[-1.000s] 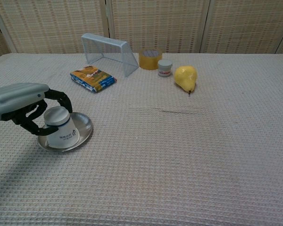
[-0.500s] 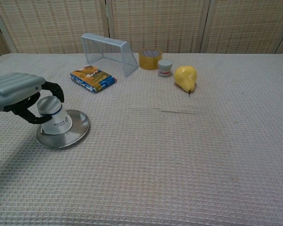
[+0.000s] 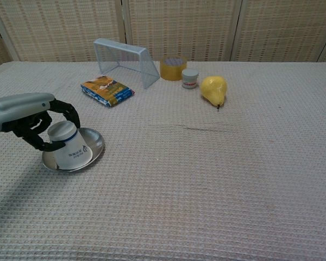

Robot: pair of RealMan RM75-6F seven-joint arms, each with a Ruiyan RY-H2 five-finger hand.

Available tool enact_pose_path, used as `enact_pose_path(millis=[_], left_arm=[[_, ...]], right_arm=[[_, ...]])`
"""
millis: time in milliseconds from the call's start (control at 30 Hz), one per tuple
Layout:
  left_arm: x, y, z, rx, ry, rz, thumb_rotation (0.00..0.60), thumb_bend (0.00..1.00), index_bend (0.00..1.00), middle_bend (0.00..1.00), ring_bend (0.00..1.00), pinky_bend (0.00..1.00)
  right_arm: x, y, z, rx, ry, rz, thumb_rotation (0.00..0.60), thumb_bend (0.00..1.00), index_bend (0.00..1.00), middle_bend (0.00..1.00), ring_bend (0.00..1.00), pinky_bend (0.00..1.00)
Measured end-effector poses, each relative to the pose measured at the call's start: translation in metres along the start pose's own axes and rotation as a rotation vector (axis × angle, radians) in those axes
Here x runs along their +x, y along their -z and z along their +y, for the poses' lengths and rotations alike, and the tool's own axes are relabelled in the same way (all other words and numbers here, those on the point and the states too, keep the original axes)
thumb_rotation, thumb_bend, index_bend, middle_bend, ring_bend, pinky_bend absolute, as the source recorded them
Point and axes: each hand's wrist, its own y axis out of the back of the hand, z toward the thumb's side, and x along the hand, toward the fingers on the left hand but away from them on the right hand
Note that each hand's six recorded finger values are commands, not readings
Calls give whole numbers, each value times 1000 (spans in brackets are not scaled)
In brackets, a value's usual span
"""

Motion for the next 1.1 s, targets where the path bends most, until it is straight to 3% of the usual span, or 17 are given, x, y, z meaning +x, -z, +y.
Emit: enact_pose_path(millis=[367, 600, 833, 933, 1100], left_arm=[[11, 17, 5, 183, -126, 82, 600, 382, 575, 676, 772, 956], [9, 14, 0, 137, -72, 75, 600, 383, 575, 676, 772, 957], [1, 3, 2, 6, -11, 27, 600, 384, 575, 676, 772, 958], [-1, 6, 9, 15, -29, 27, 600, 385, 575, 674, 771, 957], [-3, 13, 22, 66, -125, 54, 600, 385, 572, 672, 772, 957]], right_arm=[[0, 0, 0, 1, -2, -1, 512, 81, 0, 0, 0, 0], [0, 0, 0, 1, 1, -1, 512, 80, 0, 0, 0, 0], [-1, 0, -1, 1, -6, 0, 512, 81, 0, 0, 0, 0], [0, 0, -1, 1, -4, -1, 512, 81, 0, 0, 0, 0], [0, 0, 0, 1, -3, -3, 513, 80, 0, 0, 0, 0]])
